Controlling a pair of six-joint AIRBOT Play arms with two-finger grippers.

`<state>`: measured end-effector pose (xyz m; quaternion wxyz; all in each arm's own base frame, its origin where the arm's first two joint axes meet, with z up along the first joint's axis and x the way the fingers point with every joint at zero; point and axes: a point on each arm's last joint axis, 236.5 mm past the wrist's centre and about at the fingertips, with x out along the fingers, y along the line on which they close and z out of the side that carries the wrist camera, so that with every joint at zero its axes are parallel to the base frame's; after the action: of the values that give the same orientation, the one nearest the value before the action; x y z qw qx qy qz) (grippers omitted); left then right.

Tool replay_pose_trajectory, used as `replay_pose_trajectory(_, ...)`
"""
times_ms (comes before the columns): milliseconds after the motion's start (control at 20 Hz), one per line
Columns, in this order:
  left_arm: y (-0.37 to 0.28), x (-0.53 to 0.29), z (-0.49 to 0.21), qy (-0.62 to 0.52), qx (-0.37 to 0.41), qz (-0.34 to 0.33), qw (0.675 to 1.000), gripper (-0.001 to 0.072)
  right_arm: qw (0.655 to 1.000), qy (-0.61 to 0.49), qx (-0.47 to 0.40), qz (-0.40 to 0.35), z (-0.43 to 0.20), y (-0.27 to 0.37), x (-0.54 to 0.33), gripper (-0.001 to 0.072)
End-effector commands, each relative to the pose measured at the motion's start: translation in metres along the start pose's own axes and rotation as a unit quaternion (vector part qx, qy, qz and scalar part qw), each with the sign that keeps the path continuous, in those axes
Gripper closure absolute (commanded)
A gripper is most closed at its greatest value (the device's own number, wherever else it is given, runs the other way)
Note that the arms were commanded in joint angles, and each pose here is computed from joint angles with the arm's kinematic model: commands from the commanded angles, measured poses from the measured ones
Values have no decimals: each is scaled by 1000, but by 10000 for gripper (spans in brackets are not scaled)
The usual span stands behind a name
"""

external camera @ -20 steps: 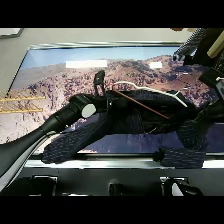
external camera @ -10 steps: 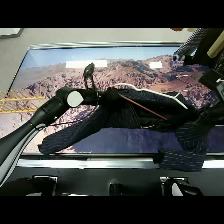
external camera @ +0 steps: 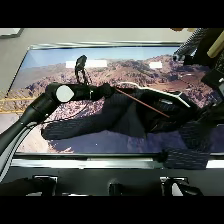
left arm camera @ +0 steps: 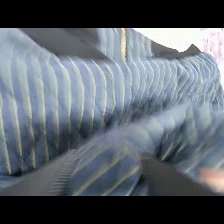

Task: Fold the clothes and pants, and hang the long-sleeved shirts on hangers.

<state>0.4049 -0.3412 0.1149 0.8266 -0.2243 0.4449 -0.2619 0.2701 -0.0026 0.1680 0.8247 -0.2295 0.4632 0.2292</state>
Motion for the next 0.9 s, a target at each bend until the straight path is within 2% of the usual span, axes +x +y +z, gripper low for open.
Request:
replay_pose_trajectory(0, 7, -25, -7, 26, 10, 14, 1000, 120, 999, -34, 4, 10, 17, 2, 3, 703)
replay_pose_trajectory(150, 50, -61, -18, 43, 42, 90, 994, 117, 993, -61, 13, 98, 36, 27, 16, 702)
replay_pose_trajectory(300, 93, -93, -41, 35, 0, 127, 991, 117, 983, -58, 28, 175, 44, 41, 38, 701)
replay_pose_trajectory(400, 117, -106, -63, 33, -25, 141, 989, 117, 979, -41, 30, 200, 46, 43, 59, 696)
replay_pose_trajectory(450, 126, -110, -73, 36, -34, 147, 988, 117, 978, -39, 46, 200, 49, 39, 68, 578)
replay_pose_trajectory(500, 131, -114, -80, 36, -45, 150, 987, 117, 977, -33, 90, 189, 51, 31, 75, 356)
replay_pose_trajectory(550, 133, -117, -82, 33, -47, 150, 987, 117, 980, -26, 120, 159, 49, 17, 80, 197)
replay_pose_trajectory(600, 133, -120, -81, 28, -43, 151, 987, 117, 982, -16, 138, 124, 43, 3, 81, 145)
replay_pose_trajectory(750, 139, -125, -75, 17, -33, 164, 986, 117, 991, 47, 125, -2, 5, -43, 66, 147)
replay_pose_trajectory(850, 148, -130, -69, 9, -42, 172, 984, 117, 979, 62, 172, -92, -16, -76, 39, 165)
